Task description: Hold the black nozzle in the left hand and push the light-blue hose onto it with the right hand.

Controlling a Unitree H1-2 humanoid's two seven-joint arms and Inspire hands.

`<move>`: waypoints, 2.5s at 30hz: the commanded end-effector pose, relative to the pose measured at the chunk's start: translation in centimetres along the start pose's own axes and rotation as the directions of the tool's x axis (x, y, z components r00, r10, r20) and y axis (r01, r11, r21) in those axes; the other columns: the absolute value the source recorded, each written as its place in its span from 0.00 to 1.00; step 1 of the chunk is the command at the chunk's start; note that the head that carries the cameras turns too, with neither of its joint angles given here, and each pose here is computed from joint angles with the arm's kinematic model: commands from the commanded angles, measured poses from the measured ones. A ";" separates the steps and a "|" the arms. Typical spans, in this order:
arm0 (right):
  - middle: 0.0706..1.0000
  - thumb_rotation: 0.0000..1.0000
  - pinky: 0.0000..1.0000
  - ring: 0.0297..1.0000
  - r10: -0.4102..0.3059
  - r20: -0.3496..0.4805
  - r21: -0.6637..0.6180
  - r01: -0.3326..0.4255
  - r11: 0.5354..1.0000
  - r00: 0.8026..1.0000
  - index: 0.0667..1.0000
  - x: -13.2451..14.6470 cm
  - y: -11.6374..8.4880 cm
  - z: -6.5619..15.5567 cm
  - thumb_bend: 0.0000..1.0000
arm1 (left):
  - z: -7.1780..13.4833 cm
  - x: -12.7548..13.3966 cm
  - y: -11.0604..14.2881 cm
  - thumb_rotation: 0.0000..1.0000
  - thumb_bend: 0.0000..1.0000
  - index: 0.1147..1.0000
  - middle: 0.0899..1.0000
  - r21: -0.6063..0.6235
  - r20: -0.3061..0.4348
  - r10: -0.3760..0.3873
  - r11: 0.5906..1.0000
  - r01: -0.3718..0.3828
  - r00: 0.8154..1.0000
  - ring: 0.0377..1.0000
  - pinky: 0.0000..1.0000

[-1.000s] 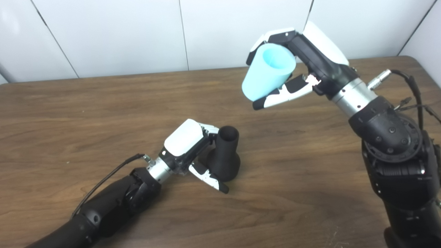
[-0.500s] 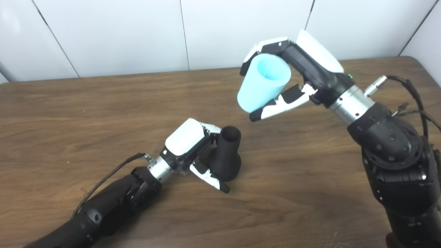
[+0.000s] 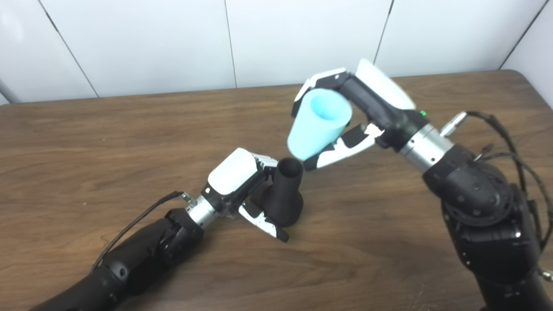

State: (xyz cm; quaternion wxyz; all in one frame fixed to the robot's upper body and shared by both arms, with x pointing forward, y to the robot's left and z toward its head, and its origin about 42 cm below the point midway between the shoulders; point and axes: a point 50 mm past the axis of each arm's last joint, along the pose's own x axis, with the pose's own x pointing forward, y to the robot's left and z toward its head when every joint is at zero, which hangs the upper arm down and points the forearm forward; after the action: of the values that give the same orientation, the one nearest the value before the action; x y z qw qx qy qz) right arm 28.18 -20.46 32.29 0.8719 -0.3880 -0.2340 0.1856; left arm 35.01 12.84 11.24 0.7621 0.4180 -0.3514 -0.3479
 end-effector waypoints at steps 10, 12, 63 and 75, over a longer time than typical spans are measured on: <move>0.39 0.00 0.13 0.17 -0.019 0.065 -0.005 0.020 1.000 0.998 0.50 0.5 0.9 0.3 0.52 | 3.1 -4.6 -8.4 0.00 0.52 0.41 0.44 -0.192 -0.083 -0.099 0.978 0.082 0.992 0.48 0.39; 0.41 0.00 0.11 0.15 -0.015 0.061 0.003 0.015 1.000 0.998 0.47 0.5 1.2 0.3 0.52 | 3.2 -4.7 -8.3 0.00 0.52 0.41 0.44 -0.194 -0.080 -0.103 0.977 0.086 0.991 0.48 0.40; 0.43 0.00 0.07 0.11 -0.019 0.084 -0.043 0.023 0.999 0.996 0.45 0.3 4.4 -0.4 0.53 | 3.7 -5.3 -7.9 0.00 0.52 0.41 0.44 -0.189 -0.066 -0.120 0.976 0.106 0.991 0.48 0.39; 0.43 0.00 0.09 0.12 0.078 0.046 -0.003 -0.078 0.997 0.996 0.45 -0.1 4.7 -0.5 0.53 | 3.6 -5.3 -7.9 0.00 0.52 0.41 0.44 -0.180 -0.067 -0.119 0.978 0.105 0.991 0.48 0.39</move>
State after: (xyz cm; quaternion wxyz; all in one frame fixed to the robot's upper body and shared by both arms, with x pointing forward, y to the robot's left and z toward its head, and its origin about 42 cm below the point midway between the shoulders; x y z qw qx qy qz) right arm 28.01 -17.99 26.98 0.8672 -0.3915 -0.2178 0.2172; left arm 34.28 13.42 11.32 0.7475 0.4336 -0.3468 -0.3645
